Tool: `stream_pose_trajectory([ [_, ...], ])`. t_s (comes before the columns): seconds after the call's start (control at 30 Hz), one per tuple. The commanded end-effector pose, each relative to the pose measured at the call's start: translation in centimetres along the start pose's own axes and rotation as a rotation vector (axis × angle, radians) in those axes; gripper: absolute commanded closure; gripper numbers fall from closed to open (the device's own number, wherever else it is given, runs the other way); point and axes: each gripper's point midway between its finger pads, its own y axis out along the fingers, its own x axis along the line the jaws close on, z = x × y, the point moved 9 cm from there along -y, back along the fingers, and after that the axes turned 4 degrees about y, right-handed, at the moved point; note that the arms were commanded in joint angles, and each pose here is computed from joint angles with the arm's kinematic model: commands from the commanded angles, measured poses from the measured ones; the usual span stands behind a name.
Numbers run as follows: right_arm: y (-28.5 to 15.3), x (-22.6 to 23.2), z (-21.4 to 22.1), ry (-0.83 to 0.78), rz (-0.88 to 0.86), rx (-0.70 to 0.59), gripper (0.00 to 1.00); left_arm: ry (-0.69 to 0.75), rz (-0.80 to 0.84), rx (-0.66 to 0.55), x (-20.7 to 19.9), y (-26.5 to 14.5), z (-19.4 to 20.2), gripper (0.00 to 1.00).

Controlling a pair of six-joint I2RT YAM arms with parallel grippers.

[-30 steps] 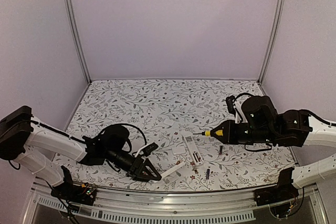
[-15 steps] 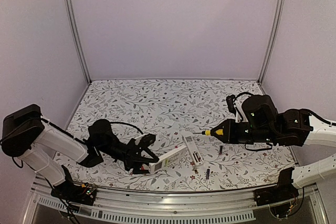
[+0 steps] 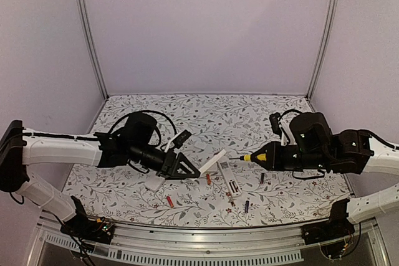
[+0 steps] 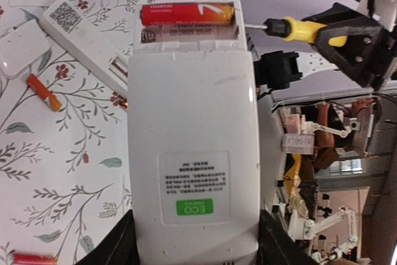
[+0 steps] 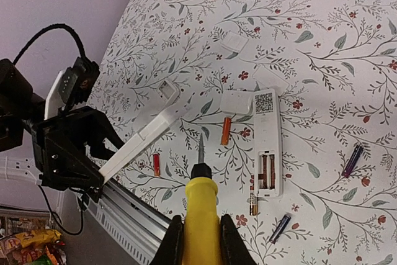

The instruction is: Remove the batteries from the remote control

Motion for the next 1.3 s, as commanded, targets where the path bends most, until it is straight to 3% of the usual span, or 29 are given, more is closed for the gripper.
stream_pose_trajectory([
  [0.0, 0.0, -0.3, 0.9, -0.04, -0.029, 0.053, 1.0, 0.277, -0.494, 0.15, 3.5, -0.4, 3.2, 0.67],
  [0.1, -0.4, -0.2, 1.6, -0.068, -0.03, 0.067, 1.0, 0.366, -0.687, 0.194, 3.6, 0.4, 3.9, 0.67],
  [0.23, -0.2, 0.2, 2.7, -0.075, -0.027, 0.092, 1.0, 0.441, -0.768, 0.239, 3.1, 1.3, 4.9, 0.67],
  [0.47, 2.5, 1.2, 5.1, -0.124, -0.002, 0.211, 1.0, 0.649, -0.743, 0.422, 1.8, 3.5, 7.6, 0.69],
  [0.7, 4.6, 1.4, 6.4, -0.145, 0.02, 0.303, 1.0, 0.736, -0.752, 0.53, 2.0, 4.9, 8.4, 0.69],
  [1.03, 5.9, 1.3, 8.1, -0.132, -0.039, 0.399, 1.0, 0.814, -0.772, 0.599, 2.2, 5.9, 9.4, 0.7],
  [1.27, 7.0, 0.7, 8.5, -0.137, 0.029, 0.404, 1.0, 0.839, -0.775, 0.618, 2.1, 6.2, 9.8, 0.71],
])
